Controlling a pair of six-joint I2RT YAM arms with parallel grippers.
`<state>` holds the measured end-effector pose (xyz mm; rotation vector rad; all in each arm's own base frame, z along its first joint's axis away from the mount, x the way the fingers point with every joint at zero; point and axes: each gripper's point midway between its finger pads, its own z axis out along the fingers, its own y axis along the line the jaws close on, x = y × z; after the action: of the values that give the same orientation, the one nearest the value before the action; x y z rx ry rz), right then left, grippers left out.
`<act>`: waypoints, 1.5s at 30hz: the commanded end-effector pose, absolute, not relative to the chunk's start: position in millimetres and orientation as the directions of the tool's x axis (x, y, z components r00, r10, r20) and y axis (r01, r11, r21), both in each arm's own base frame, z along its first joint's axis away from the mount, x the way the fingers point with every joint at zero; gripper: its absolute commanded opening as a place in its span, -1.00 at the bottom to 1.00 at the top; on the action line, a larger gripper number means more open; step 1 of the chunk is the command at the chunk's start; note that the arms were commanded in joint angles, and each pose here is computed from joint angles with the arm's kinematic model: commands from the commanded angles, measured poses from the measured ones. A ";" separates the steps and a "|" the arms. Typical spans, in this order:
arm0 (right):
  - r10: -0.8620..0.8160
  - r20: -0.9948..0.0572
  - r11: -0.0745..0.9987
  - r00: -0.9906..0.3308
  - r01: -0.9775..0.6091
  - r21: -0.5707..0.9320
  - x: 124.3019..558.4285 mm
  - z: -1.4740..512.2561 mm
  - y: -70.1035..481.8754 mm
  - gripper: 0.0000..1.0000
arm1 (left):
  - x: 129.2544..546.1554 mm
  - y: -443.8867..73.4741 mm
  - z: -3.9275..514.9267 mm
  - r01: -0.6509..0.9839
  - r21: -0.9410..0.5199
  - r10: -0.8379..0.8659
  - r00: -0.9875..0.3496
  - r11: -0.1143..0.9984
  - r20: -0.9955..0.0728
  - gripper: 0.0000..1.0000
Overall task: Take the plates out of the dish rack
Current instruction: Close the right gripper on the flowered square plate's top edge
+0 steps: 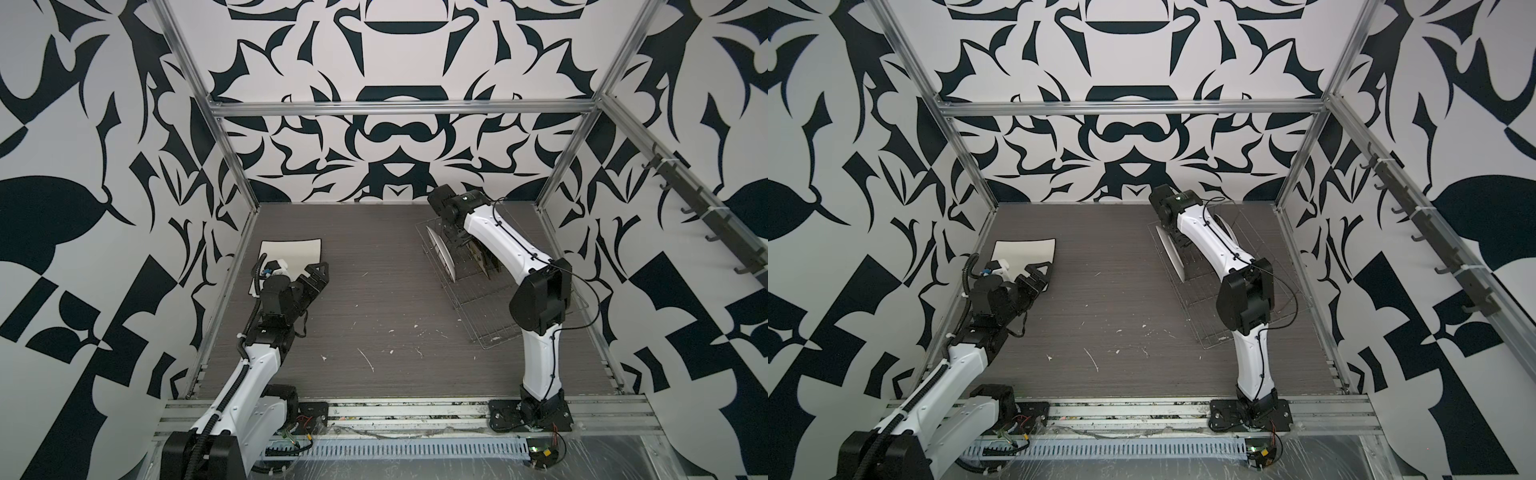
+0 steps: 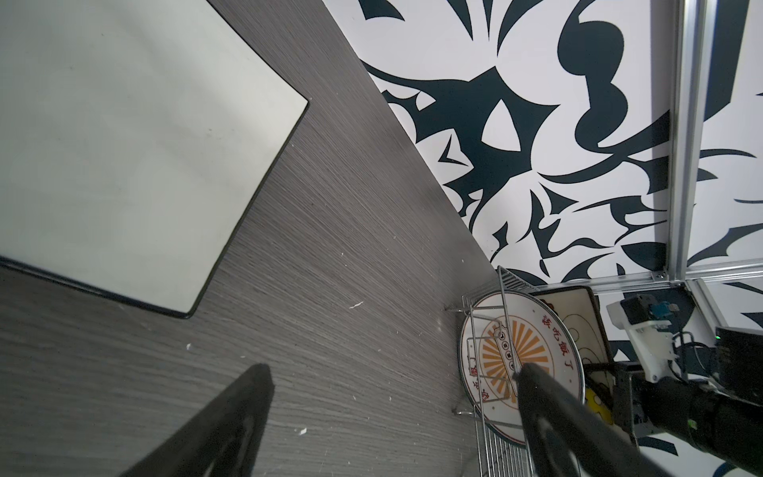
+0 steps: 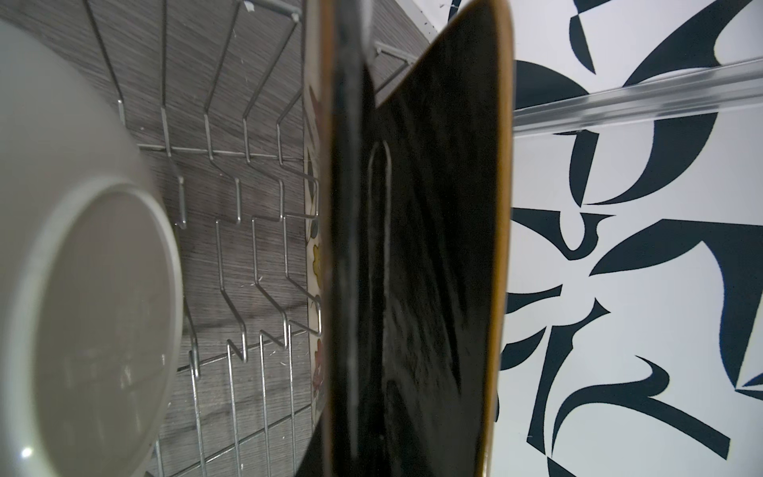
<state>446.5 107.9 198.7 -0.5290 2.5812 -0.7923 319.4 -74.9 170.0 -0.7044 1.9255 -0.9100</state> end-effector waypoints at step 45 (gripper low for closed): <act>-0.462 -0.421 0.734 -0.781 -0.071 -0.675 435.5 304.0 81.3 -1.00 | 320.6 -115.0 172.5 -0.076 -0.801 -0.717 -0.503 0.593 -0.483 0.92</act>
<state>437.1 106.6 225.9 -0.5557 2.5458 -0.7754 314.4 -114.4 153.2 -0.6390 2.0126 -0.9148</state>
